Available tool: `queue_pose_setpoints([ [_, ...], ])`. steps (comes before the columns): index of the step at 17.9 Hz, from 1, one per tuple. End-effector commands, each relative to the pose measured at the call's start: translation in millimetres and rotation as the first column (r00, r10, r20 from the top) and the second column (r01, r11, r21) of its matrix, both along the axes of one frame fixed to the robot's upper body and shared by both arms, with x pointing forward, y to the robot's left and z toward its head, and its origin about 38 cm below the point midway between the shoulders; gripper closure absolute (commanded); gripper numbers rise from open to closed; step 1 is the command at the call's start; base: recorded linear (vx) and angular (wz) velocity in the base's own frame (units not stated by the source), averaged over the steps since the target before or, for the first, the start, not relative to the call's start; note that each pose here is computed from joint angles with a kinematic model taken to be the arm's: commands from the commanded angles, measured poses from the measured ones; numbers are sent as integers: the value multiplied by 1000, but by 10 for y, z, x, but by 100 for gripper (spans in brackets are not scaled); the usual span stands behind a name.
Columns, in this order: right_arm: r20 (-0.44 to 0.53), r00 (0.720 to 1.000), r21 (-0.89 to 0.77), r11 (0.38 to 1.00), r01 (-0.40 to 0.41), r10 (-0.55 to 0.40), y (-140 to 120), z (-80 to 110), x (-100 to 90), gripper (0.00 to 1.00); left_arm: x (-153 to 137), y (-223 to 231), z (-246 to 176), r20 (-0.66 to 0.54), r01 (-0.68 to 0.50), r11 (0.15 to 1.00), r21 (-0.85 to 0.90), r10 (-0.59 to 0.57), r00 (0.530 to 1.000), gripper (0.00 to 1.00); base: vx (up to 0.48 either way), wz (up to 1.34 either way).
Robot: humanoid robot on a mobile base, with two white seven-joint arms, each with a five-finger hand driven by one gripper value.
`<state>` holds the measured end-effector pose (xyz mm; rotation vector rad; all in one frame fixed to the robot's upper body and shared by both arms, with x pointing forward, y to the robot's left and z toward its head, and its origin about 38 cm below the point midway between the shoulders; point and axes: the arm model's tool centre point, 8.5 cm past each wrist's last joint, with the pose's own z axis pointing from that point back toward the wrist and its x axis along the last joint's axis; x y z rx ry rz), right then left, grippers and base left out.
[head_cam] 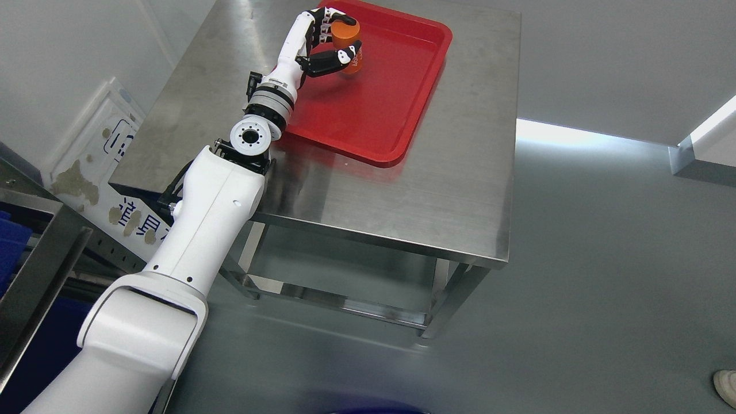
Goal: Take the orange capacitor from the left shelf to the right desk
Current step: 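Open the left hand to release the capacitor upright on the tray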
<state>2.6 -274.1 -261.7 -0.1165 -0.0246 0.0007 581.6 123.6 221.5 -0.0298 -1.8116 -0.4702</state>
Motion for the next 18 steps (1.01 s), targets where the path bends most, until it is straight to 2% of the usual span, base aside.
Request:
queue_pose_setpoints([
  [1, -2, 1000, -18, 1000, 8, -8, -114, 9, -69, 0, 40, 203, -167, -46, -44, 999, 16, 44, 998, 65, 0, 0],
  [6, -2, 1000, -18, 1000, 8, -8, -114, 9, -69, 0, 36, 166, -89, -34, -34, 999, -3, 34, 999, 39, 0, 0],
  [8, -2, 1000, -18, 1000, 8, -8, -114, 9, -69, 0, 36, 151, -59, -31, -29, 999, -17, 28, 999, 23, 0, 0],
  [11, -2, 1000, -18, 1000, 8, -8, -114, 9, -69, 0, 26, 115, 26, -13, -17, 999, -40, 16, 1000, 6, 0, 0],
  [12, -2, 1000, -18, 1000, 8, -8, -114, 9, -69, 0, 21, 99, 58, -7, -11, 999, -52, 11, 1000, 2, 0, 0],
  [15, -2, 1000, -18, 1000, 8, -8, -114, 9, -69, 0, -11, 23, 332, 30, 32, 982, -189, -27, 999, 1, 0, 0],
  [18, -2, 1000, -18, 1000, 8, -8, -114, 9, -69, 0, -14, 80, 575, 36, 54, 920, -388, -44, 998, 1, 0, 0],
])
